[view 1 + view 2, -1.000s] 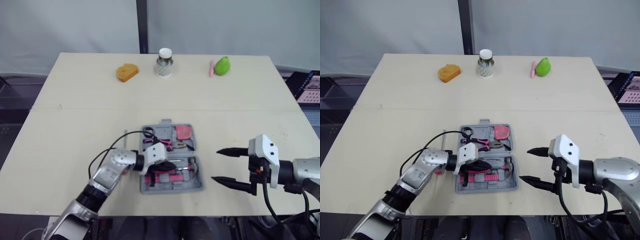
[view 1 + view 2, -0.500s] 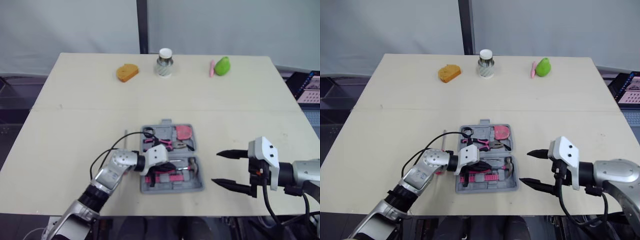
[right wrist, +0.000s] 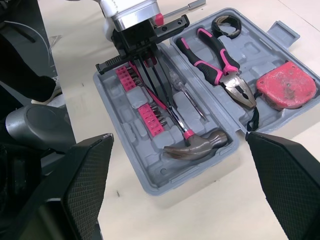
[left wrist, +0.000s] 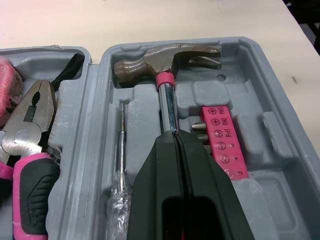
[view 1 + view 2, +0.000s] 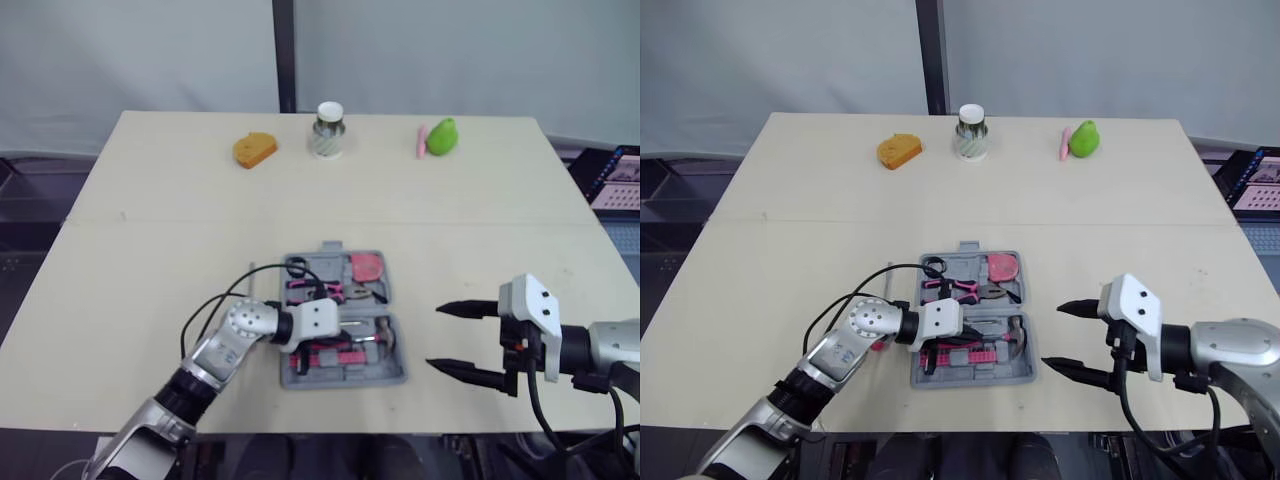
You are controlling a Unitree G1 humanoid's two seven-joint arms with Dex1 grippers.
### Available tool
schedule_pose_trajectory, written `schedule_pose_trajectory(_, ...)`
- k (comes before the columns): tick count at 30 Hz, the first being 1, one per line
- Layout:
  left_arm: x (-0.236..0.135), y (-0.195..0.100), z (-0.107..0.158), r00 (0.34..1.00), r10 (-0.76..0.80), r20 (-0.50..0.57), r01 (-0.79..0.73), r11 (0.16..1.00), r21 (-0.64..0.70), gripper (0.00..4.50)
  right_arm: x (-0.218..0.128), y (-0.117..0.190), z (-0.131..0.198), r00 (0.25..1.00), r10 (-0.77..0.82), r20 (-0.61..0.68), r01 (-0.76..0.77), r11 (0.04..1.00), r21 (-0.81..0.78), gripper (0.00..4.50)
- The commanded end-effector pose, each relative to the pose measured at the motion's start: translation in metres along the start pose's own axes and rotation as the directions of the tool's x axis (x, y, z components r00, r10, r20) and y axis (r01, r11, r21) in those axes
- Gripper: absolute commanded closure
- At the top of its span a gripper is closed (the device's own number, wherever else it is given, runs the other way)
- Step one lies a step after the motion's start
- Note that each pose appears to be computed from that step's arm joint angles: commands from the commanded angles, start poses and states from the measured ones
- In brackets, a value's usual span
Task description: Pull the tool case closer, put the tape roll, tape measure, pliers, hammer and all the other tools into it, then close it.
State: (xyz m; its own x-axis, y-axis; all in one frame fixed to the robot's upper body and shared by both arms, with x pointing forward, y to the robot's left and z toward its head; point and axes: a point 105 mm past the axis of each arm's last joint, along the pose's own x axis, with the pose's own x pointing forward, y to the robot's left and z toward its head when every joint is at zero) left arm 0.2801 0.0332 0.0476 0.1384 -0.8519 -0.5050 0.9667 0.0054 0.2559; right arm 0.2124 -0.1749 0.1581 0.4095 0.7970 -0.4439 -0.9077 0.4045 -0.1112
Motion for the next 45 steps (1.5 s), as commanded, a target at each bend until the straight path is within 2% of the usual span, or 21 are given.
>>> schedule_pose_trajectory(1,0.002,-0.035,-0.064,0.967,-0.115,-0.228,0.080,0.985,-0.155,4.46,-0.003,0.003,0.007,1.000,0.010,0.003,-0.010,0.999,-0.039,0.00)
schedule_pose_trajectory(6,-0.001,-0.044,-0.088,0.932,-0.160,-0.325,0.091,0.972,-0.218,4.46,-0.003,0.003,0.006,1.000,0.011,0.000,-0.011,0.999,-0.035,0.00)
schedule_pose_trajectory(10,0.000,-0.047,-0.091,0.927,-0.172,-0.334,0.091,0.965,-0.245,4.46,-0.004,0.003,0.006,1.000,0.011,-0.002,-0.011,0.999,-0.034,0.00)
schedule_pose_trajectory(13,0.003,-0.046,-0.084,0.942,-0.165,-0.292,0.092,0.965,-0.246,4.46,-0.004,0.003,0.006,1.000,0.012,-0.004,-0.012,0.999,-0.034,0.00)
schedule_pose_trajectory(20,-0.019,-0.019,-0.039,0.988,-0.105,-0.110,0.077,0.970,-0.230,4.46,-0.008,-0.006,0.002,1.000,-0.017,0.021,0.017,1.000,0.000,0.00)
schedule_pose_trajectory(25,-0.069,0.009,0.013,0.996,0.026,0.086,0.003,0.947,-0.321,4.46,-0.018,-0.026,-0.010,0.995,-0.076,0.063,0.069,0.993,0.094,0.00)
schedule_pose_trajectory(26,-0.080,0.012,0.020,0.993,0.056,0.104,-0.017,0.939,-0.343,3.96,-0.020,-0.030,-0.014,0.994,-0.090,0.066,0.083,0.990,0.113,0.00)
schedule_pose_trajectory(28,-0.097,0.015,0.027,0.986,0.110,0.125,-0.056,0.926,-0.373,3.28,-0.024,-0.039,-0.022,0.990,-0.121,0.075,0.109,0.983,0.147,0.00)
schedule_pose_trajectory(32,-0.152,0.022,0.005,0.950,0.310,0.047,-0.258,0.856,-0.448,1.25,-0.037,-0.060,-0.044,0.975,-0.213,0.069,0.194,0.958,0.210,0.00)
schedule_pose_trajectory(34,-0.184,0.021,-0.022,0.905,0.423,-0.050,-0.392,0.779,-0.489,0.22,-0.045,-0.070,-0.056,0.962,-0.266,0.058,0.246,0.940,0.235,0.00)
schedule_pose_trajectory(35,-0.202,0.018,-0.037,0.871,0.479,-0.108,-0.463,0.729,-0.504,0.09,-0.050,-0.074,-0.063,0.955,-0.294,0.050,0.273,0.930,0.248,0.00)
schedule_pose_trajectory(37,-0.239,0.010,-0.062,0.783,0.588,-0.205,-0.596,0.613,-0.519,0.09,-0.057,-0.083,-0.072,0.936,-0.349,0.045,0.325,0.908,0.266,0.00)
schedule_pose_trajectory(39,-0.276,-0.001,-0.086,0.642,0.706,-0.299,-0.731,0.444,-0.518,0.09,-0.064,-0.092,-0.084,0.918,-0.396,0.028,0.374,0.885,0.277,0.00)
schedule_pose_trajectory(44,-0.320,-0.037,-0.125,0.411,0.800,-0.437,-0.855,0.171,-0.490,0.09,-0.073,-0.104,-0.106,0.890,-0.455,-0.002,0.435,0.849,0.300,0.00)
schedule_pose_trajectory(45,-0.324,-0.043,-0.130,0.384,0.804,-0.453,-0.862,0.136,-0.489,0.09,-0.073,-0.105,-0.109,0.888,-0.460,-0.005,0.440,0.845,0.303,0.00)
